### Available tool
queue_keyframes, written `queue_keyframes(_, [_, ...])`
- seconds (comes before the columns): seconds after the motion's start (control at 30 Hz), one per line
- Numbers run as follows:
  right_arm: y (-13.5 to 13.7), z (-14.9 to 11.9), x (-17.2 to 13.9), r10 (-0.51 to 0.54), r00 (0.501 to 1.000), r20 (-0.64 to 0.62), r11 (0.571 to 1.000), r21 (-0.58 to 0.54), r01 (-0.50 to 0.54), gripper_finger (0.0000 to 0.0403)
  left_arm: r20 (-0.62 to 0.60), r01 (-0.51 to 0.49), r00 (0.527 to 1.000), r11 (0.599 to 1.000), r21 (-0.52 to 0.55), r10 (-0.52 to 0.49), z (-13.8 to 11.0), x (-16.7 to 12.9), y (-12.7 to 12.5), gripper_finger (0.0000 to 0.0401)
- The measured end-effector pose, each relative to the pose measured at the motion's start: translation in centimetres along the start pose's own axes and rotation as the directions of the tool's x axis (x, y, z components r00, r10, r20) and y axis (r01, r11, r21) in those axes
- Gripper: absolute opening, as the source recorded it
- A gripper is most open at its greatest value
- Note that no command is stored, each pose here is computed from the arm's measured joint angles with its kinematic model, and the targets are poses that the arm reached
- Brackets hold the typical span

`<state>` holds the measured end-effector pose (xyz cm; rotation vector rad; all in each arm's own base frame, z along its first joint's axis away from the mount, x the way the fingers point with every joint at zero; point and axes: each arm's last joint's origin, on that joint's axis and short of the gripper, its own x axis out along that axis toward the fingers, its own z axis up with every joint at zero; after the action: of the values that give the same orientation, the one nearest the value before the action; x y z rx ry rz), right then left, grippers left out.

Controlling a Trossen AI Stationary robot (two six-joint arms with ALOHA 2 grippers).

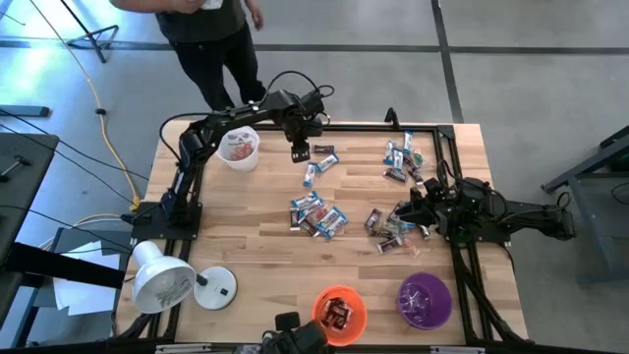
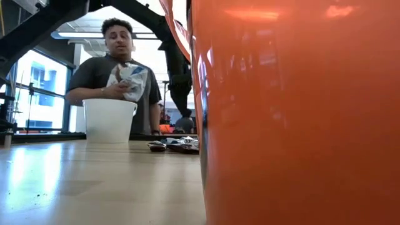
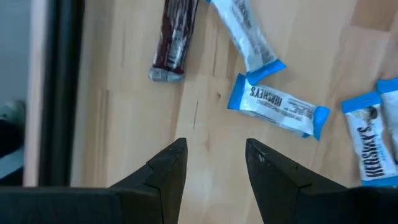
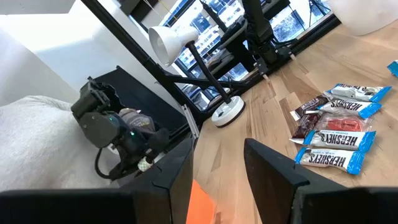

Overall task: Organize candy in baskets
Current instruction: Put the brown chocolate into the orange bucket

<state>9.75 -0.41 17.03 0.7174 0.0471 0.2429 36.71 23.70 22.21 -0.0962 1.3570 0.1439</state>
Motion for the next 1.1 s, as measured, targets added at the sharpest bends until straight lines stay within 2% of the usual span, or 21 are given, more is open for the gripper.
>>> queue_keyframes(0.43, [0.0, 0.0, 0.0, 0.000, 1.000, 0.000, 1.000, 0.000, 0.000, 0.0138, -0.071, 0.035, 0.997, 0.999, 0.034, -0.032, -0.5, 2.4, 0.8, 0.0153])
queue_keyframes(1.1, [0.0, 0.0, 0.0, 0.000, 1.000, 0.000, 1.000, 0.000, 0.000, 0.0138, 0.011, -0.007, 1.000, 0.991, 0.135, 0.006, 0.2, 2.5, 1.5, 0.0152])
